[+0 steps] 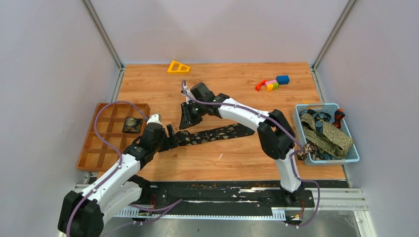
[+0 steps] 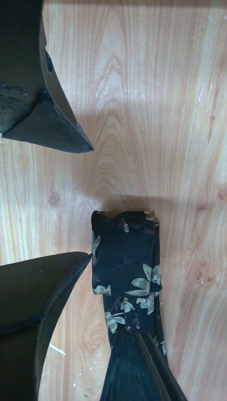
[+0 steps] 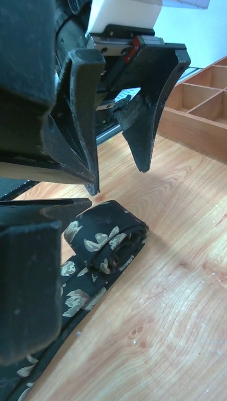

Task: Roll the ties
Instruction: Roll the tie at the center of the board.

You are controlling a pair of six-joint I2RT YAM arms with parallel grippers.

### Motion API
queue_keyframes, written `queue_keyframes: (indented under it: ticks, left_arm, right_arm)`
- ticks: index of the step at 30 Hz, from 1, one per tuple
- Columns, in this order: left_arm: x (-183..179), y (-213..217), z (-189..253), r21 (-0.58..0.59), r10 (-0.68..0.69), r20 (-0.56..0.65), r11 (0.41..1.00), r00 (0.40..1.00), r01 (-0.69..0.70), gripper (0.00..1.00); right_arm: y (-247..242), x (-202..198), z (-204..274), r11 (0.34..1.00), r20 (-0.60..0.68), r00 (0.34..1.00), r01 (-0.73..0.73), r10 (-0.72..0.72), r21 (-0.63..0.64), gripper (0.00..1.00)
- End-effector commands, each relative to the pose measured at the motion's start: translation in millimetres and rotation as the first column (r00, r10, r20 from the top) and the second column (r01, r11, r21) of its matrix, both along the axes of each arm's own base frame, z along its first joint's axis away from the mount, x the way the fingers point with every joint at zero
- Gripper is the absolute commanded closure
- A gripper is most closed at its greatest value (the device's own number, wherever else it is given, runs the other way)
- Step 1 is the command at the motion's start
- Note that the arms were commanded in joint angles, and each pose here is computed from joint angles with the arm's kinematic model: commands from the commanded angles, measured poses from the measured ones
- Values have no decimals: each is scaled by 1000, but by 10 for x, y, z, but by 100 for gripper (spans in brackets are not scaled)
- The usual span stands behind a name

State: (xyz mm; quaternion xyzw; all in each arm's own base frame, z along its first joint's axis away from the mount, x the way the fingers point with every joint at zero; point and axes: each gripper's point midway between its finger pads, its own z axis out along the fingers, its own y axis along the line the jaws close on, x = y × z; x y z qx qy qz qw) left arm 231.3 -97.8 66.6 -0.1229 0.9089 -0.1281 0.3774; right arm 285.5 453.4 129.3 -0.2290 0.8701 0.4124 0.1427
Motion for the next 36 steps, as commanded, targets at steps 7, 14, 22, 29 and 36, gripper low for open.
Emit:
queue_keyframes:
  ticks: [7,14,22,29,36]
  left_arm:
    - [241,-113,222,-60,-69,76,995,995,74,17]
    - [306,-135,231,-73,-72,86,994,994,79,17]
    - [368,-236,198,-129,-95,86,986,992,106,16]
    - [428,-334,142,-165,-115,68,978,991,125,16]
    - [458,-420,40,-204,-125,40,970,991,131,19]
  right_arm:
    - [116,122,-264,1000,-16,1000,22,-22,-18,87]
    - [34,96,-397,998,-17,1000,21,-22,-56,90]
    - [-90,62,-497,997,-15,1000,22,-24,-73,92]
    - [-152,55,-524,997,-13,1000,23,-24,-75,93]
    - [-251,59,-547,997,-13,999,33,-34,-73,93]
